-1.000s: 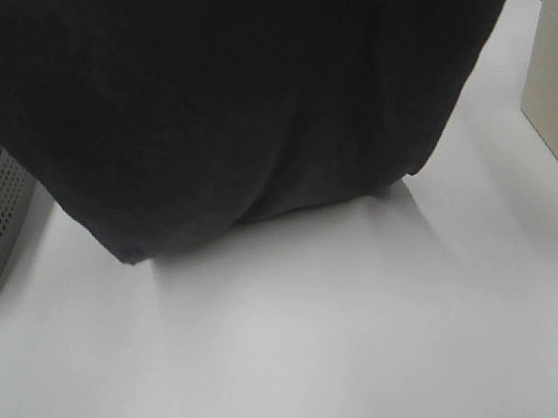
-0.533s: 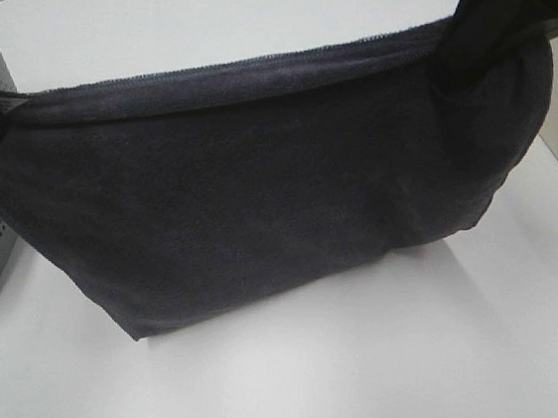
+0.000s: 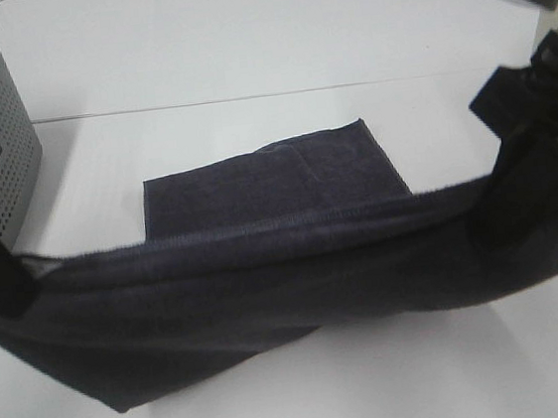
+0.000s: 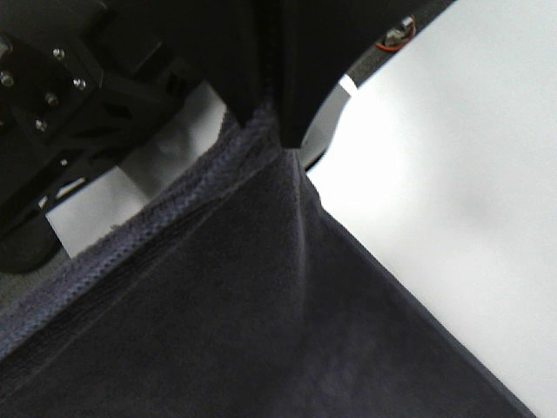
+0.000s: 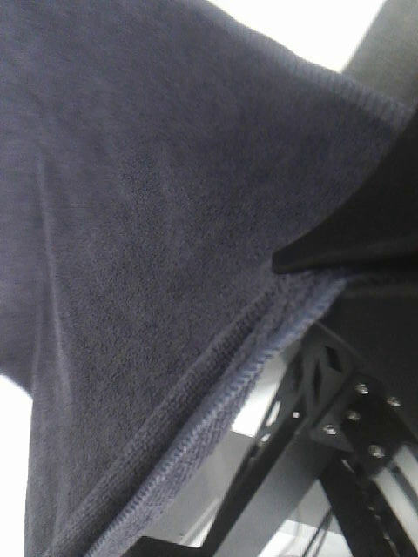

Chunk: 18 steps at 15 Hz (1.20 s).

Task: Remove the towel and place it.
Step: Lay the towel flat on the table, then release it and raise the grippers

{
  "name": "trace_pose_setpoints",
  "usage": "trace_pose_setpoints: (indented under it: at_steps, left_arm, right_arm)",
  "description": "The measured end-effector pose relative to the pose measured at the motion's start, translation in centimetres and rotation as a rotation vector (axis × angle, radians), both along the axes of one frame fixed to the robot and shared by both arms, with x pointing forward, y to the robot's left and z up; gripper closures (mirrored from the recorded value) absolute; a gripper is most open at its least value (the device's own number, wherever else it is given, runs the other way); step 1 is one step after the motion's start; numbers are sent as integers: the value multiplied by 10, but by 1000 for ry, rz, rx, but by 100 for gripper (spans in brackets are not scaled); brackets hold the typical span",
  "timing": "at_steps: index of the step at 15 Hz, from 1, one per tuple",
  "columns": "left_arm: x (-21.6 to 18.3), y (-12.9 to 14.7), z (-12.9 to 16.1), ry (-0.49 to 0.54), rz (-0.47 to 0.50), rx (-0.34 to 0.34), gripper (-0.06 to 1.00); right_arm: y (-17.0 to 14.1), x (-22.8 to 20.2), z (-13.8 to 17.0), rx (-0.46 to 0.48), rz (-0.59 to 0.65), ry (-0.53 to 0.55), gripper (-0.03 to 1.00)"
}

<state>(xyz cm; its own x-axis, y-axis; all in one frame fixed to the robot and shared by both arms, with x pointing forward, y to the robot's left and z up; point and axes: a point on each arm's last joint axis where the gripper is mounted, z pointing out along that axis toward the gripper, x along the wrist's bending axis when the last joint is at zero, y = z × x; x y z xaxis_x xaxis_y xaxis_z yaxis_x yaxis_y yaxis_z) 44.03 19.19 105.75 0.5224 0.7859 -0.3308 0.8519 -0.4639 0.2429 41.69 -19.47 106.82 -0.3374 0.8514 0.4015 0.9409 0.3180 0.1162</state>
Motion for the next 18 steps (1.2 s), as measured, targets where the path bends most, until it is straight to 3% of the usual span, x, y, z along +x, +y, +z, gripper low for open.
trace_pose_setpoints:
  at_steps: [3, 7, 9, 14, 18]
  left_arm:
    - [-21, -7, -29, 106, -52, 29, 94]
    - [-34, -17, -45, 176, -80, 39, 94]
    - [-35, -32, -68, 286, -124, 76, 94]
    - [-38, -60, -110, 419, -184, 163, 94]
    - [-47, -74, -126, 455, -222, 197, 94]
  right_arm:
    - [-2, -14, -35, -19, -9, 151, 96]
    - [-6, -27, -70, -57, -18, 311, 96]
    - [-9, -32, -88, -101, -4, 387, 96]
    - [-12, -29, -115, -175, 24, 487, 96]
    - [-13, -25, -133, -213, 58, 558, 96]
